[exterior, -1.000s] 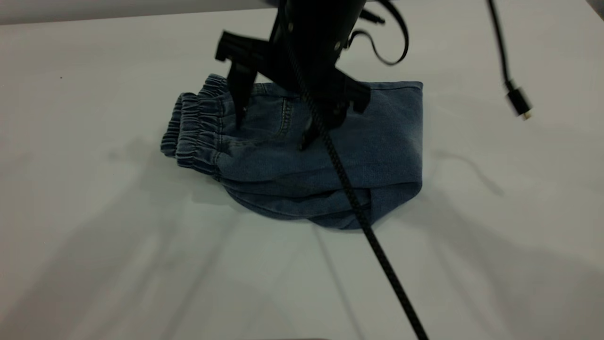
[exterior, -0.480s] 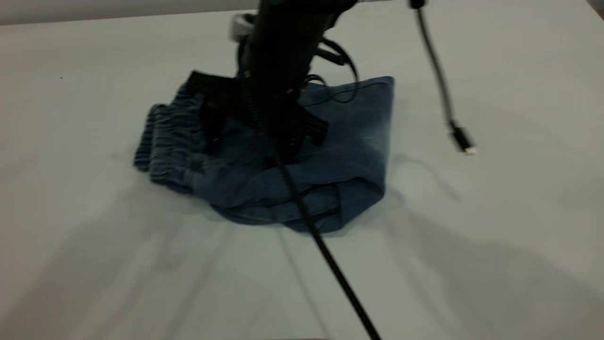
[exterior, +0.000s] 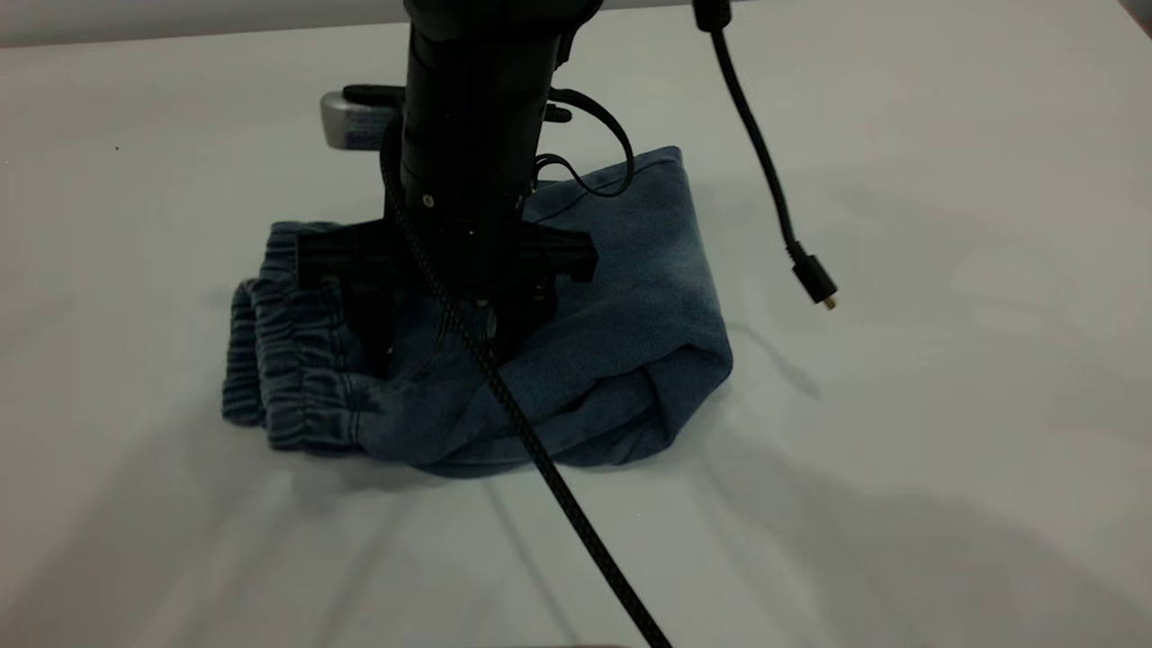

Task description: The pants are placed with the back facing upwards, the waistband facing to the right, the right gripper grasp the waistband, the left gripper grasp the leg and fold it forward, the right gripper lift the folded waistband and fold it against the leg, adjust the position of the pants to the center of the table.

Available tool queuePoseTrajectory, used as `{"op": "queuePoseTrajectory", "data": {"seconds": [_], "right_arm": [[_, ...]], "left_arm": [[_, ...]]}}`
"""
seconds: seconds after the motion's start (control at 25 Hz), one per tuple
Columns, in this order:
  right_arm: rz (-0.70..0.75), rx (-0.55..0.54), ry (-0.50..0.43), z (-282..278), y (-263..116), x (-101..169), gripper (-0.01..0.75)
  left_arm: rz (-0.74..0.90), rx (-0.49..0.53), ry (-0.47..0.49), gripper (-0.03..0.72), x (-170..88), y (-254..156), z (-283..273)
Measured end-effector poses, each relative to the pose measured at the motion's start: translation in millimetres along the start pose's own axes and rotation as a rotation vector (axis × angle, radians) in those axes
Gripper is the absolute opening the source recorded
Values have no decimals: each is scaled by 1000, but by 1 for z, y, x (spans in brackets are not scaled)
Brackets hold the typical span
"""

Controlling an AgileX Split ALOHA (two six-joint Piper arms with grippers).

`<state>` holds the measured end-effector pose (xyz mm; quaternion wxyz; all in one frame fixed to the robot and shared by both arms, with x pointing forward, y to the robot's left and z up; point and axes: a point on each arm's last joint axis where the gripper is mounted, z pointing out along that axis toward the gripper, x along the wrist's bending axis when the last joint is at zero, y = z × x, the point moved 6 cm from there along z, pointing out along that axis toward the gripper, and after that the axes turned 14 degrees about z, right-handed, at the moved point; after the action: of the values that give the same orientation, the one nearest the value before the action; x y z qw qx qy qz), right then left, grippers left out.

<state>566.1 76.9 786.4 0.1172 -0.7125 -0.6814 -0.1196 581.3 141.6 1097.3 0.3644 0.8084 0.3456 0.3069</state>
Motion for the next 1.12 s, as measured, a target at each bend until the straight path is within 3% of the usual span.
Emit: {"op": "queuePoseTrajectory", "data": {"seconds": [0.24, 0.4, 0.56, 0.68, 0.92, 1.12], "right_arm": [[-114, 43, -31, -23, 1, 16, 478], [-230, 19, -77, -66, 9, 33, 478], [-381, -106, -120, -127, 26, 47, 478], [-423, -196, -85, -176, 27, 59, 478], [-488, -294, 47, -277, -4, 70, 478], [-553, -357, 90, -351, -50, 43, 478]], "left_arm": [[1, -10, 3, 443, 1, 2, -5], [4, -80, 26, 443, 4, 16, -37], [30, -160, 52, 443, 5, 28, -86], [40, -183, 55, 443, 3, 28, -124], [56, -94, 10, 443, -11, 0, -183], [66, 23, -43, 443, -25, -34, -222]]}}
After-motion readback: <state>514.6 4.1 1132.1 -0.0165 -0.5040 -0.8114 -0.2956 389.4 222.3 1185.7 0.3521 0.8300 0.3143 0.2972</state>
